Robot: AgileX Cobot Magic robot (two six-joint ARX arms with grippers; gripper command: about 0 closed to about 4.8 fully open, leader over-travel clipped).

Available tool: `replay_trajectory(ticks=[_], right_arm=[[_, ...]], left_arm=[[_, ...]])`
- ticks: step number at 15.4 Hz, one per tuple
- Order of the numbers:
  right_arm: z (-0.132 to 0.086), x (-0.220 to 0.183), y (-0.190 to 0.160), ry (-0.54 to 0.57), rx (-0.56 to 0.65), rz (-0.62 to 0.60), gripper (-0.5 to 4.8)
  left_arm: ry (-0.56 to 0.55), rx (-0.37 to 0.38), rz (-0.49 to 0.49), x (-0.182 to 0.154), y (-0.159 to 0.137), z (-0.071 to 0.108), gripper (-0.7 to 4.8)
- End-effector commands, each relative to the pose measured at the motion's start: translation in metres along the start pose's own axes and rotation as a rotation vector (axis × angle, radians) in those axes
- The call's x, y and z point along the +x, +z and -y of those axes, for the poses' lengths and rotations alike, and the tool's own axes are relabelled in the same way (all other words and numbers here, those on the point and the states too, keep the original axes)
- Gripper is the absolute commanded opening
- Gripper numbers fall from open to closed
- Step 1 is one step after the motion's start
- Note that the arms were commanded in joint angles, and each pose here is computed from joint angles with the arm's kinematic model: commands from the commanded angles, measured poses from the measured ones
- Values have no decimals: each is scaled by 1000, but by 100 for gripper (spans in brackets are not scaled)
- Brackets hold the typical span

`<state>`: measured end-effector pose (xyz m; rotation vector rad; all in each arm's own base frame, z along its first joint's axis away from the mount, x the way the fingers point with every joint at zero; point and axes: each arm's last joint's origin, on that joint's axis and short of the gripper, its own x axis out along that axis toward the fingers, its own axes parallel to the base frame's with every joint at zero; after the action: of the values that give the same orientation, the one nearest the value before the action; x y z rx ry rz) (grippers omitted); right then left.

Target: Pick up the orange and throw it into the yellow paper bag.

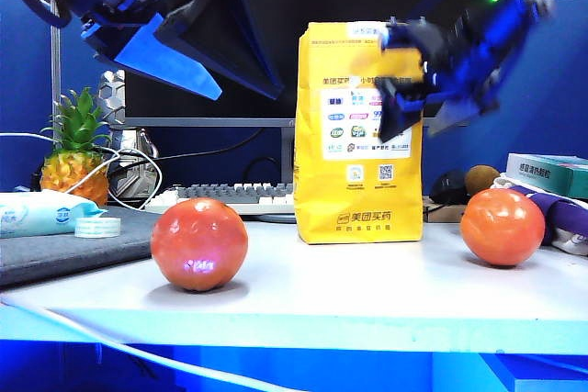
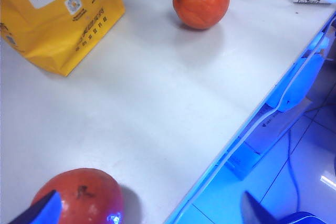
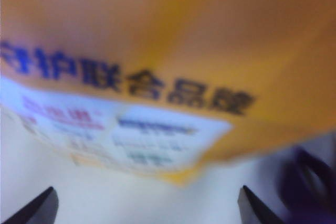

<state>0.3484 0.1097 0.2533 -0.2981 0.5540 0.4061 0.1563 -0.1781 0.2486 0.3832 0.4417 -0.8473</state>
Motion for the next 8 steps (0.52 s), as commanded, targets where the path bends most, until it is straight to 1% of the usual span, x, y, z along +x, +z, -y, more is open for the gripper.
replay_trajectory(ticks=[1,2,3,4,5,6,8], right_arm=[[0,-16,-4,-1,-21,-207,479],[0,-28,-4,3,-12,-228,479],[0,-48,1,0,6,-225,479],[0,-57,3,-14,6,-220,479],[0,-77,5,-23,30,-232,479],[-1,-92,3,-17,36,-263,479],[-3,-108,-2,-10,76,-319,479]], left_arm=[[-7,-13,4,-1,1,0,479],[-7,-13,5,-1,2,0,479],[-7,-13,5,-1,2,0,479],[-6,-13,6,-1,2,0,479],[-22,-13,8,-1,2,0,479],[-32,-17,11,-1,2,1,479],[-33,-17,11,-1,2,1,479]])
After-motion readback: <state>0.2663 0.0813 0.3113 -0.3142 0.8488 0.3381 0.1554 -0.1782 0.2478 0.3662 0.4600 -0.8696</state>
